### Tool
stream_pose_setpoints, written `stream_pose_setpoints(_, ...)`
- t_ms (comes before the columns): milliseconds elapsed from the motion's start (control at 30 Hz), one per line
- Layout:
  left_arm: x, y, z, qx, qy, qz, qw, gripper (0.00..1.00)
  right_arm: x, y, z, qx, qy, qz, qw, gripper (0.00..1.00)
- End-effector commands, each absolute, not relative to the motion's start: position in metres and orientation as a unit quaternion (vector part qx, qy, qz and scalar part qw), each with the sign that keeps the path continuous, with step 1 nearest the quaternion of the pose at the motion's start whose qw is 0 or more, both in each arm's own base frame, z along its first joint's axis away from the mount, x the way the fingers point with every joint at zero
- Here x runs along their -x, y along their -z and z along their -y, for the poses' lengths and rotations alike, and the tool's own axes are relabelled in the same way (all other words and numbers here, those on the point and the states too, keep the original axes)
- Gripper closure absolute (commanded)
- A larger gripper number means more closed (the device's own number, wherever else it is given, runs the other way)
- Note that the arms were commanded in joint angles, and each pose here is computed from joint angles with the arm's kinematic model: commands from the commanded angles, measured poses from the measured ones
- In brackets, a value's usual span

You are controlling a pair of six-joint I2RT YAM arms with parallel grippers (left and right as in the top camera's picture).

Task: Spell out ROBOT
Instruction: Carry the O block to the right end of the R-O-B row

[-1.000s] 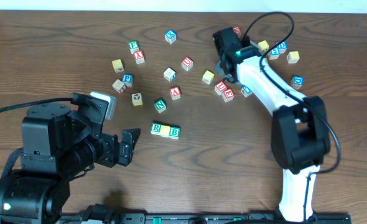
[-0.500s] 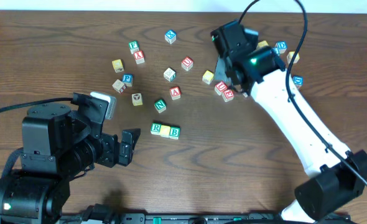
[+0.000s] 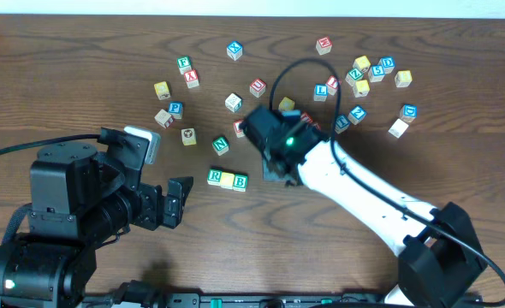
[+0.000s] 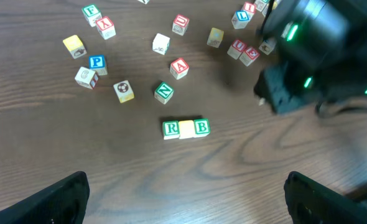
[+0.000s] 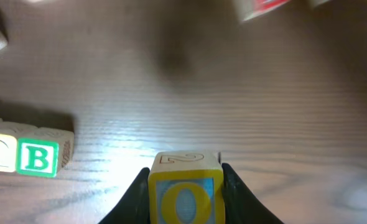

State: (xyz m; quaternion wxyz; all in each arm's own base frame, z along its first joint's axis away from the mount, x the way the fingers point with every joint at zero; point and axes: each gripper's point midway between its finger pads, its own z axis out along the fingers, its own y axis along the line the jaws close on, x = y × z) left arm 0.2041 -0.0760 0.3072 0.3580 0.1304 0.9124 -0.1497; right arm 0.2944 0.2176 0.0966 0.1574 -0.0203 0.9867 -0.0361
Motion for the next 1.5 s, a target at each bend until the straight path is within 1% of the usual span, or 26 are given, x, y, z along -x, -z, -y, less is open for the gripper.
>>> stream_pose_setpoints(0, -0.203, -0.309, 0.077, -0.133, 0.153, -0.911, 0.360, 0.02, -0.276, -0.081, -0.224, 0.002, -0.001, -0.990, 0.143, 0.99)
stream_pose_setpoints(67, -0.203, -0.309, 0.077, -0.133, 0.153, -0.911, 0.360, 0.02, -0.267, -0.065, -0.220, -0.023, 0.003, -0.990, 0.137, 0.99)
stream_pose_setpoints(167, -0.203, -0.309, 0.077, -0.133, 0.153, -0.911, 0.360, 0.02, -0.263, -0.057, -0.222, -0.018, 0.001, -0.990, 0.140, 0.99)
stream_pose_setpoints(667, -0.203, -0.309, 0.077, -0.133, 0.153, -0.911, 0.360, 0.02, -0.266, -0.037, -0.246, -0.012, -0.045, -0.982, 0.181, 0.99)
stream_pose_setpoints(1467, -0.203, -0.309, 0.077, -0.133, 0.153, -0.911, 0.360, 0.02, -0.269, -0.002, -0.260, -0.004, -0.051, -0.984, 0.173, 0.99)
